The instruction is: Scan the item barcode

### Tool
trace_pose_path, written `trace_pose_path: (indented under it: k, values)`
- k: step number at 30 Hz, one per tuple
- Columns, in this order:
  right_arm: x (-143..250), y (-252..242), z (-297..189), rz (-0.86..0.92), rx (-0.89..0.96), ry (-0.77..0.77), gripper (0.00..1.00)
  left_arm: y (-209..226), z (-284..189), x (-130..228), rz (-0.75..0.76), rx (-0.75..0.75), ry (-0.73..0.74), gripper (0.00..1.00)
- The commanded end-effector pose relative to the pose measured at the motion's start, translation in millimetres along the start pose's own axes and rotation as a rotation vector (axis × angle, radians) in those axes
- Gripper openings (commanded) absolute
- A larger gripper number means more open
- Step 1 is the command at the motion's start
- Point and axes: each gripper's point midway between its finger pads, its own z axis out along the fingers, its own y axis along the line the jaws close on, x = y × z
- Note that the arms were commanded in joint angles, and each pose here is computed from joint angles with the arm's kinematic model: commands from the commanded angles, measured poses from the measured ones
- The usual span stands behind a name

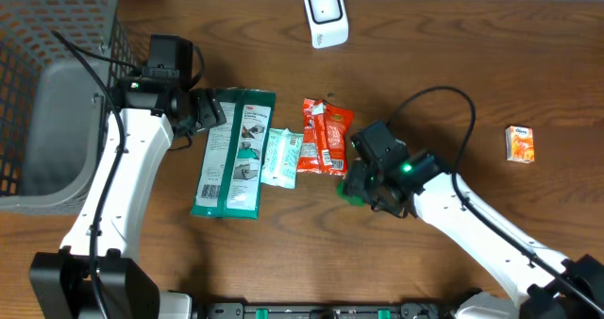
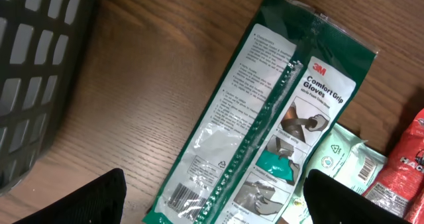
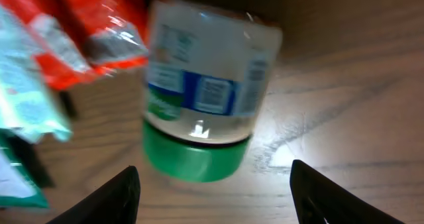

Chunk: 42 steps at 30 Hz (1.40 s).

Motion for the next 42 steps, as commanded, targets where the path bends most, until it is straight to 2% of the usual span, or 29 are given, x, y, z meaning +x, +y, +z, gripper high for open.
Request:
trace_pose_path:
  k: [1, 6, 12, 19, 21, 26, 32, 38, 42]
  values:
    - [7, -5, 14, 0.014, -0.012, 0.007, 0.70, 1, -5, -6, 0.000, -0.005, -0.022, 0.86]
    - [8, -9, 21, 0.009, -0.006, -0.006, 0.69, 1, -5, -6, 0.000, -0.005, -0.022, 0.86]
    - [-7, -28, 21, 0.009, 0.085, -0.102, 0.66, 1, -5, -6, 0.000, -0.005, -0.022, 0.86]
    - [-15, -33, 20, -0.098, 0.124, -0.141, 0.66, 1, -5, -6, 0.000, -0.005, -0.022, 0.86]
    - [-16, -33, 20, -0.143, 0.131, -0.146, 0.68, 1, -5, -6, 0.000, -0.005, -0.022, 0.86]
    - [-20, -35, 17, -0.382, 0.162, -0.148, 0.73, 1, -5, -6, 0.000, -0.005, -0.022, 0.86]
    - [-18, -12, -2, -0.579, 0.088, -0.090, 0.76, 1, -5, -6, 0.000, -0.005, -0.022, 0.86]
    - [-21, -2, -20, -0.692, 0.078, -0.073, 0.82, 1, -5, -6, 0.000, -0.005, -0.022, 0.86]
    - [-22, -14, -14, -0.704, 0.133, -0.073, 0.82, 1, -5, -6, 0.000, -0.005, -0.022, 0.86]
